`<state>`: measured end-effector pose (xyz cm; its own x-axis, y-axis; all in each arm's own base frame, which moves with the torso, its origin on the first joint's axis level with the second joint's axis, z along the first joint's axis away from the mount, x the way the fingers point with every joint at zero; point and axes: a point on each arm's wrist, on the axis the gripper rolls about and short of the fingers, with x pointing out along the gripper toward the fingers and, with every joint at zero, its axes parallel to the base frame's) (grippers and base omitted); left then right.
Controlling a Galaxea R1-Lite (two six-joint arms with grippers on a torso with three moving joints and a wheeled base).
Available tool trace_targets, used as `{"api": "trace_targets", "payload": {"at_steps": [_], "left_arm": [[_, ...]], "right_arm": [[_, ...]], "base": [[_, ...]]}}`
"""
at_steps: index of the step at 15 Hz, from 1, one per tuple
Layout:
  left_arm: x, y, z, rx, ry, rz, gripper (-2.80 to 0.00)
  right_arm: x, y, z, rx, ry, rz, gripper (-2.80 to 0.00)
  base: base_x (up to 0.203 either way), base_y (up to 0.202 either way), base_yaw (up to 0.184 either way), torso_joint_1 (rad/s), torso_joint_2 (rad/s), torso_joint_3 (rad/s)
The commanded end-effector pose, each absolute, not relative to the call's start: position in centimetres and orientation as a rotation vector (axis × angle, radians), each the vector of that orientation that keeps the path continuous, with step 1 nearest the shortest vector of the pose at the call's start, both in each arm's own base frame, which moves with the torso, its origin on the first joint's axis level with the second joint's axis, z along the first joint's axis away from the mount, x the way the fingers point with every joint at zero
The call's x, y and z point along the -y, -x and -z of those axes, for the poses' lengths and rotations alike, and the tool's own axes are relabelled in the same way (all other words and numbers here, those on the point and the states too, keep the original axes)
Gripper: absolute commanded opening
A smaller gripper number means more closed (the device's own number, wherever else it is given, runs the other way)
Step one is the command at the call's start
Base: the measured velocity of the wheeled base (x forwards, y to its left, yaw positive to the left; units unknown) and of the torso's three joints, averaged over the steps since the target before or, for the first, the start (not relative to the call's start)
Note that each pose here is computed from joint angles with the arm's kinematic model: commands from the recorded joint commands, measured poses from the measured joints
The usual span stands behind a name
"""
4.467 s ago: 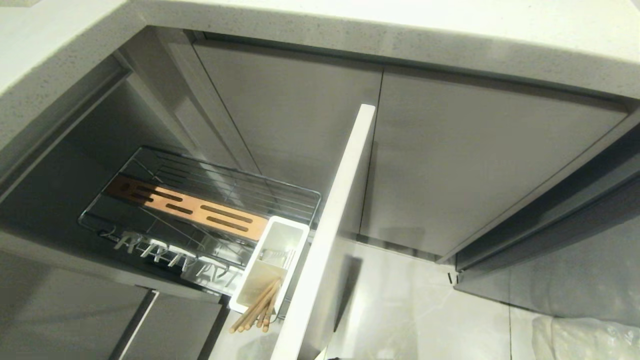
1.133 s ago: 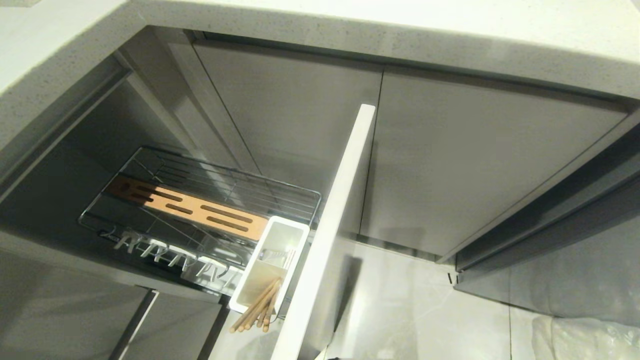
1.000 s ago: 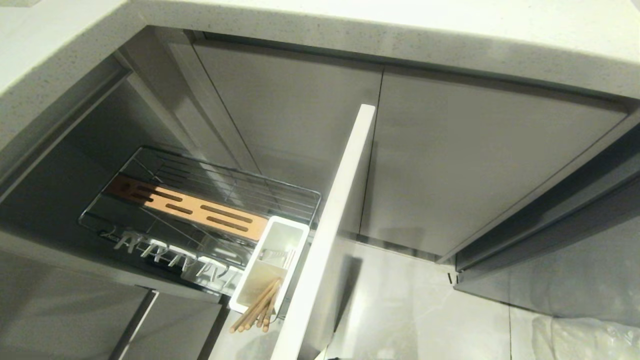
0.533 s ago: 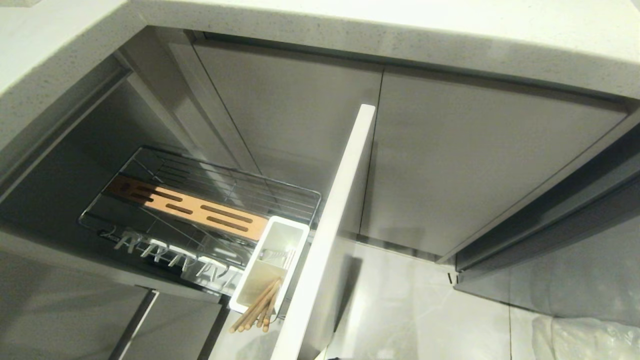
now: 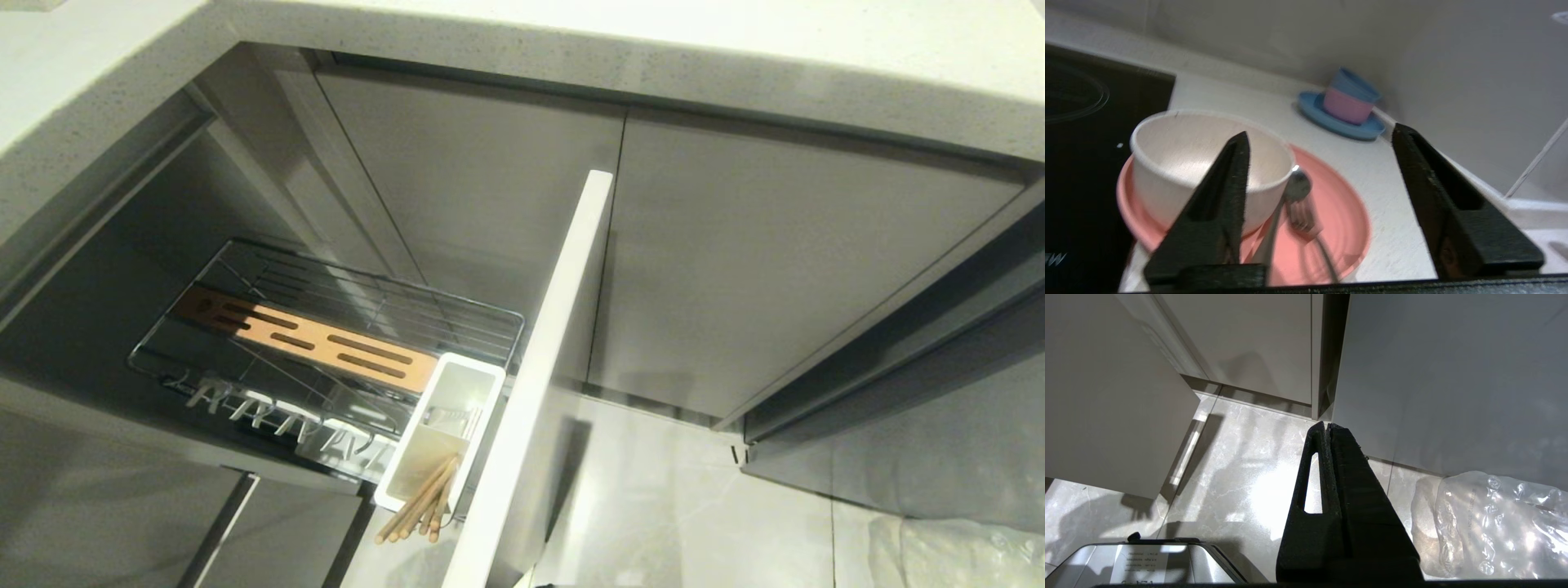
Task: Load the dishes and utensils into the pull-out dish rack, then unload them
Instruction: Take the spoon out of the cupboard, then take the chopsticks out of the cupboard
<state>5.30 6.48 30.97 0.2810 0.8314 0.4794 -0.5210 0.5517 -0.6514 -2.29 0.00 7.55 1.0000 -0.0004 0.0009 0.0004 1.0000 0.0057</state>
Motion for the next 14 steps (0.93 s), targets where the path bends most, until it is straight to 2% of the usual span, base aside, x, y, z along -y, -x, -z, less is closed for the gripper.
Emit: {"api": "trace_targets", "payload": {"at_steps": [1,4,5,10,12,14], "left_arm": [[-6.1,-5.0,-32.4,0.943,0.393,-0.913,0.00],[-5.2,-4.3,-35.6,0.982,0.327,-0.806,0.00],[-4.8,-4.1,-36.8,0.987,0.311,-0.766,-2.80],[-2.2,-2.6,-43.7,0.915,0.318,-0.484,-2.80],[-1.9,-3.4,-45.1,0.767,0.413,-0.356,-2.80],[-1.6,-4.9,-44.9,0.583,0.510,-0.214,-2.80]], "right_arm": [[0.0,2.3,-7.5,0.000,-0.006,0.000,-2.80],[0.0,2.3,-7.5,0.000,-0.006,0.000,-2.80],[0.0,2.3,-7.5,0.000,-0.006,0.000,-2.80],[0.0,2.3,-7.5,0.000,-0.006,0.000,-2.80],[0.0,2.3,-7.5,0.000,-0.006,0.000,-2.80],[0.0,2.3,-7.5,0.000,-0.006,0.000,-2.80]], "base": [[0.000,0.000,0.000,0.000,0.00,0.000],[0.000,0.000,0.000,0.000,0.00,0.000],[0.000,0.000,0.000,0.000,0.00,0.000],[0.000,0.000,0.000,0.000,0.00,0.000],[0.000,0.000,0.000,0.000,0.00,0.000],[0.000,0.000,0.000,0.000,0.00,0.000]]}}
